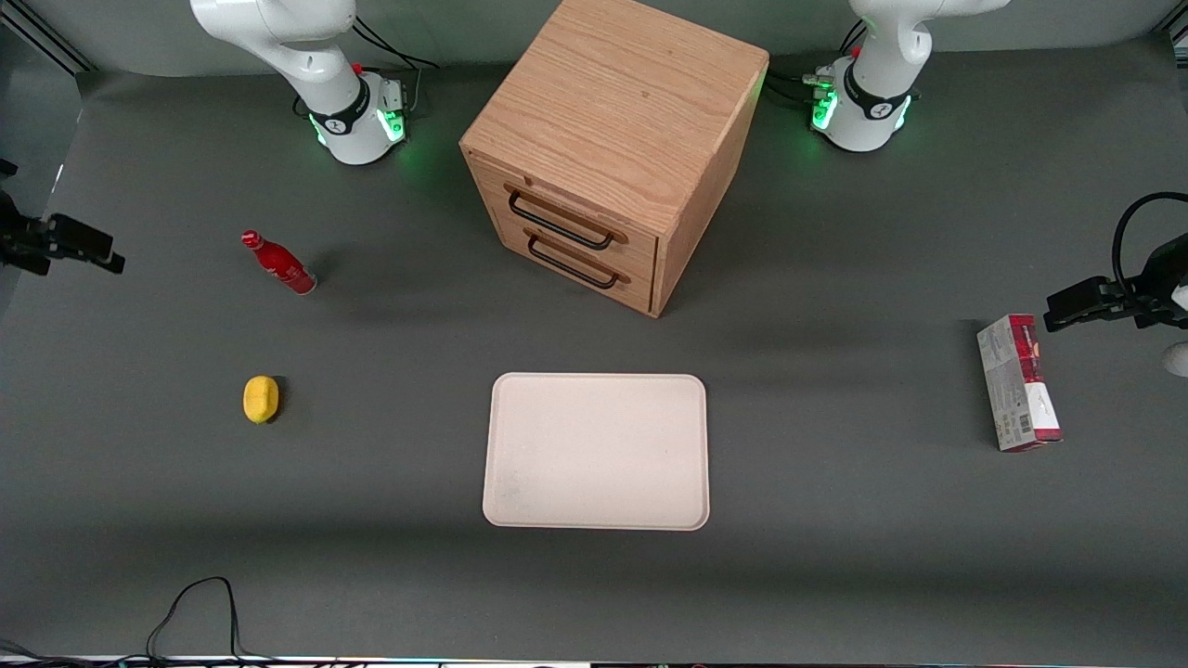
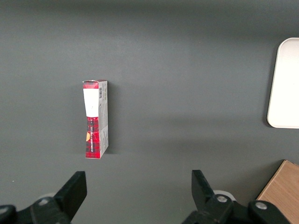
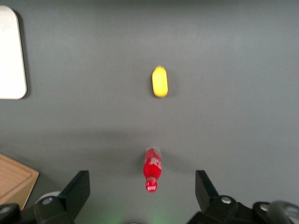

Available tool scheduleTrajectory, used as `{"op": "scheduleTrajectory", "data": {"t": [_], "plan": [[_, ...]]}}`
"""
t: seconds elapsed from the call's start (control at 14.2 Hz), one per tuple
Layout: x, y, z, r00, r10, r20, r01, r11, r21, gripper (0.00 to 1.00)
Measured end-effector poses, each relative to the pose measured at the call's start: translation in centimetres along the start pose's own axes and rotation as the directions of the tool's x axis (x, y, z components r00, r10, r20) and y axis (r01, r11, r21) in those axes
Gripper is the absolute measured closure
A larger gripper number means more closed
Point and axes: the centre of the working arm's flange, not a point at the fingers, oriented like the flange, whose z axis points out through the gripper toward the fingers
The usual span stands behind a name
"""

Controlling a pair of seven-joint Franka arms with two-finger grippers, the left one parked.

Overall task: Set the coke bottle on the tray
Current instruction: 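Move the open right gripper over the red Coca-Cola bottle and lower it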

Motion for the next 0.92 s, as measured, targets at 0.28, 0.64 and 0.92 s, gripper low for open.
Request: {"op": "scheduleTrajectory", "data": {"t": [0.28, 0.64, 0.92], "plan": [[-7.1, -1.0, 1.9, 1.000, -0.024, 0.006, 0.023, 0.999, 0.035, 0.00], [-14.1, -1.5, 4.2, 0.998, -0.069, -0.007, 0.069, 0.998, -0.015, 0.00], [-15.4, -1.6, 4.8, 0.996, -0.094, -0.009, 0.093, 0.993, -0.068, 0.00]]}}
